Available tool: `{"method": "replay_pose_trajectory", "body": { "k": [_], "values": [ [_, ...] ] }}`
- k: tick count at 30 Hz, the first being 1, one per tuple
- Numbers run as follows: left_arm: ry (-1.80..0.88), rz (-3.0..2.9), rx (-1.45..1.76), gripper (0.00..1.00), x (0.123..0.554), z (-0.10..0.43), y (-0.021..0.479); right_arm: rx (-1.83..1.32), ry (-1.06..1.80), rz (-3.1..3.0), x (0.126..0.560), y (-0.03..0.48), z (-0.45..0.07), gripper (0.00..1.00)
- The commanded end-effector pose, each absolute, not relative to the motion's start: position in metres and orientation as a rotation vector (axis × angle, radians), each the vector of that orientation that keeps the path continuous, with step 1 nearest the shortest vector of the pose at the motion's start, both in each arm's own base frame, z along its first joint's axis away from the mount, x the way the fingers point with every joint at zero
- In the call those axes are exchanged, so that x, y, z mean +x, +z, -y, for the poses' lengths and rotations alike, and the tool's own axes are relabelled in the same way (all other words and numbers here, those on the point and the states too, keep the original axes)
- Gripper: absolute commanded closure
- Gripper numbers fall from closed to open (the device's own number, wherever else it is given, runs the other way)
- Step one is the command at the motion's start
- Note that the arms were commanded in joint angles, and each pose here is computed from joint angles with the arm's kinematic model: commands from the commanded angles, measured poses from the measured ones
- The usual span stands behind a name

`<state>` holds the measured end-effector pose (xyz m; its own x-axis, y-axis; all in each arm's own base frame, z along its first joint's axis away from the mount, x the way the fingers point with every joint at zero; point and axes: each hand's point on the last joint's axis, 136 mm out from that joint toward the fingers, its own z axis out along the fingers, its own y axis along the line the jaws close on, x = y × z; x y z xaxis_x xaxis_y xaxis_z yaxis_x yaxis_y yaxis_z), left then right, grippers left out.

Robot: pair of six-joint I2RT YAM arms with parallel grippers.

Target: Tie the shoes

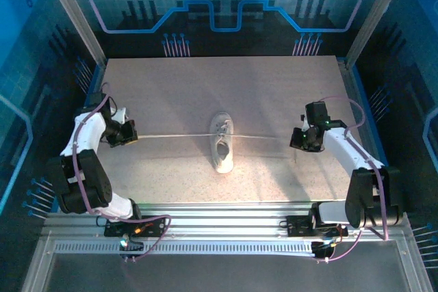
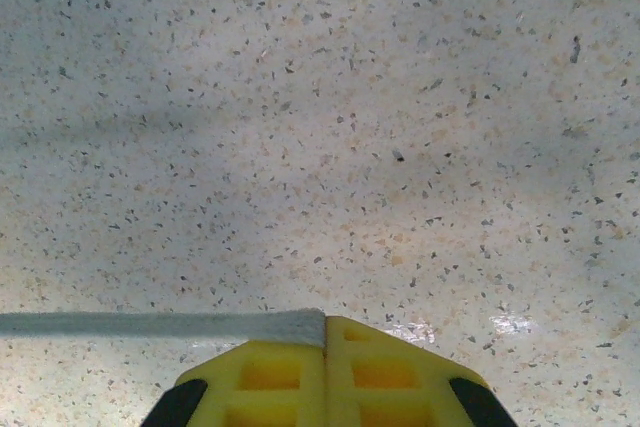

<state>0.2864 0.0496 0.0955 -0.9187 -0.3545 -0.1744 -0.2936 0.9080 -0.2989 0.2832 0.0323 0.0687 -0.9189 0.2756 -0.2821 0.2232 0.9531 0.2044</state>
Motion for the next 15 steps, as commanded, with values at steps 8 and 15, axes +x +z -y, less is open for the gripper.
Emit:
{"method": "replay_pose_trajectory", "body": {
  "k": [8, 15],
  "values": [
    [-0.427, -2.823, -0.476, 1.00, 0.283, -0.049, 0.102, 0.317, 0.278, -2.800, 0.283, 0.077, -0.030, 0.98],
    [-0.519, -2.878, -0.438, 0.70, 0.286, -0.029, 0.104, 0.225, 0.348, -2.781, 0.292, 0.099, -0.048, 0.60]
  ]
}}
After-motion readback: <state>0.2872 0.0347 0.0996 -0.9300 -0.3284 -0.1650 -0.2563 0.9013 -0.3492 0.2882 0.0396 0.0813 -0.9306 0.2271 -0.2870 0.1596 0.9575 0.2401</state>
